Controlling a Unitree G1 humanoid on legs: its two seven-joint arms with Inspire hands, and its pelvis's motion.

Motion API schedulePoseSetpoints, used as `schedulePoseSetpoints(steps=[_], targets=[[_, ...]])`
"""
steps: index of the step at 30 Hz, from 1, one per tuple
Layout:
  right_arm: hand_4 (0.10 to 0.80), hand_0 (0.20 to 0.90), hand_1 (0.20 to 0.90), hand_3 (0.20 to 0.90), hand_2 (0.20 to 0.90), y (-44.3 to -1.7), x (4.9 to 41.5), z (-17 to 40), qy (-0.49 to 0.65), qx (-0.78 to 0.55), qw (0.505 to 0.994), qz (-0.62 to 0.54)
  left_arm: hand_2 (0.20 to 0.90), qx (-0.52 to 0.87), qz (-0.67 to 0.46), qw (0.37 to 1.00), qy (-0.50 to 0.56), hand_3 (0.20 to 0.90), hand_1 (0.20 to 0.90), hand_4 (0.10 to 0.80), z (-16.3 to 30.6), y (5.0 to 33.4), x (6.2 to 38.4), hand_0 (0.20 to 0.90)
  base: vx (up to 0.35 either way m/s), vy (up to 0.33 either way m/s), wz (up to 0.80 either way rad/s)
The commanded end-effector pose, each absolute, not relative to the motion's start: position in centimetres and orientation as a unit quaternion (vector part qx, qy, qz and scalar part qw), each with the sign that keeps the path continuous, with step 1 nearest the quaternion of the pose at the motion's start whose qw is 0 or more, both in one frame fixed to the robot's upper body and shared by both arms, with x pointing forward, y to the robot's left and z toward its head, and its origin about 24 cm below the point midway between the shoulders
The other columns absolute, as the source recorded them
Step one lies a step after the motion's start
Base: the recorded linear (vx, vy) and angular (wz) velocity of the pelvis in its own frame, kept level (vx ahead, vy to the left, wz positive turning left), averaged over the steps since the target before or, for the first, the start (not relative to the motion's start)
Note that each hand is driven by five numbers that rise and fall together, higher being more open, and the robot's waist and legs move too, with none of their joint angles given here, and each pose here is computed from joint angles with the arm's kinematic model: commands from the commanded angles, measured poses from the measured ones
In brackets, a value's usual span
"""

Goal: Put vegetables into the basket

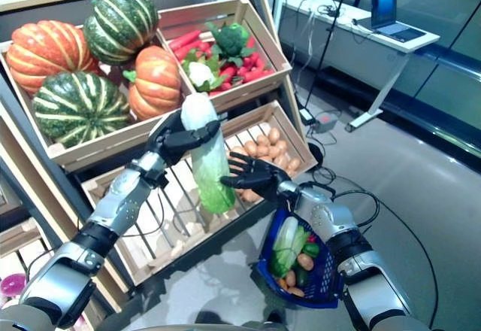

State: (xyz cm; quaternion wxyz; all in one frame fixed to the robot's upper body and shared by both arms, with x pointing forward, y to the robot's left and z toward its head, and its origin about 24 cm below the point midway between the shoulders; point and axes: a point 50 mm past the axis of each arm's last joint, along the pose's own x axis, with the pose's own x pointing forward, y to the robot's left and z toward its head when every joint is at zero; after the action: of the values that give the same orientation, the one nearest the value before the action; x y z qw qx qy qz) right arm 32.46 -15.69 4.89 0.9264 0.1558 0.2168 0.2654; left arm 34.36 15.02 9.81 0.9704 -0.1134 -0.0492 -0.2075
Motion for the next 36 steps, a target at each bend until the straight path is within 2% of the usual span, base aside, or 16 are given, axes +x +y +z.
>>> schedulePoseSetpoints(steps=[1, 10, 19, 25, 31, 36], targets=[[0.8, 0.9, 0.9, 0.9, 0.9, -11.3, 35.1, 12.3, 0.083, 0.183, 0.908, 0.367, 0.3, -0.144, -0.279, 0.937, -0.155, 0.3, 0.3, 0.4, 15.1, 11.7, 34.5, 0.3, 0.007, 0.0, 0.05], [0.8, 0.9, 0.9, 0.9, 0.9, -10.4, 34.9, 11.1, 0.115, 0.159, 0.909, 0.367, 0.3, -0.191, -0.315, 0.918, -0.147, 0.3, 0.3, 0.4, 15.2, 9.5, 33.6, 0.3, 0.024, 0.008, 0.04], [0.8, 0.9, 0.9, 0.9, 0.9, -8.2, 34.4, 9.6, 0.17, 0.2, 0.879, 0.398, 0.3, -0.224, -0.375, 0.888, -0.146, 0.3, 0.3, 0.4, 15.6, 6.4, 32.2, 0.3, 0.022, 0.013, 0.04], [0.8, 0.9, 0.9, 0.9, 0.9, -6.3, 33.7, 9.8, 0.181, 0.319, 0.813, 0.452, 0.3, -0.271, -0.436, 0.848, -0.133, 0.3, 0.3, 0.4, 15.6, 5.0, 31.4, 0.3, 0.017, 0.018, 0.07], [0.8, 0.9, 0.9, 0.9, 0.9, -6.6, 33.9, 9.4, 0.184, 0.346, 0.795, 0.464, 0.3, -0.308, -0.487, 0.811, -0.103, 0.3, 0.3, 0.4, 14.8, 3.9, 30.7, 0.3, 0.019, 0.022, 0.11], [0.8, 0.9, 0.9, 0.9, 0.9, -6.4, 34.0, 10.9, 0.149, 0.401, 0.738, 0.522, 0.3, -0.367, -0.529, 0.761, -0.084, 0.3, 0.3, 0.4, 14.5, 3.1, 30.0, 0.3, 0.006, 0.009, 0.05]])
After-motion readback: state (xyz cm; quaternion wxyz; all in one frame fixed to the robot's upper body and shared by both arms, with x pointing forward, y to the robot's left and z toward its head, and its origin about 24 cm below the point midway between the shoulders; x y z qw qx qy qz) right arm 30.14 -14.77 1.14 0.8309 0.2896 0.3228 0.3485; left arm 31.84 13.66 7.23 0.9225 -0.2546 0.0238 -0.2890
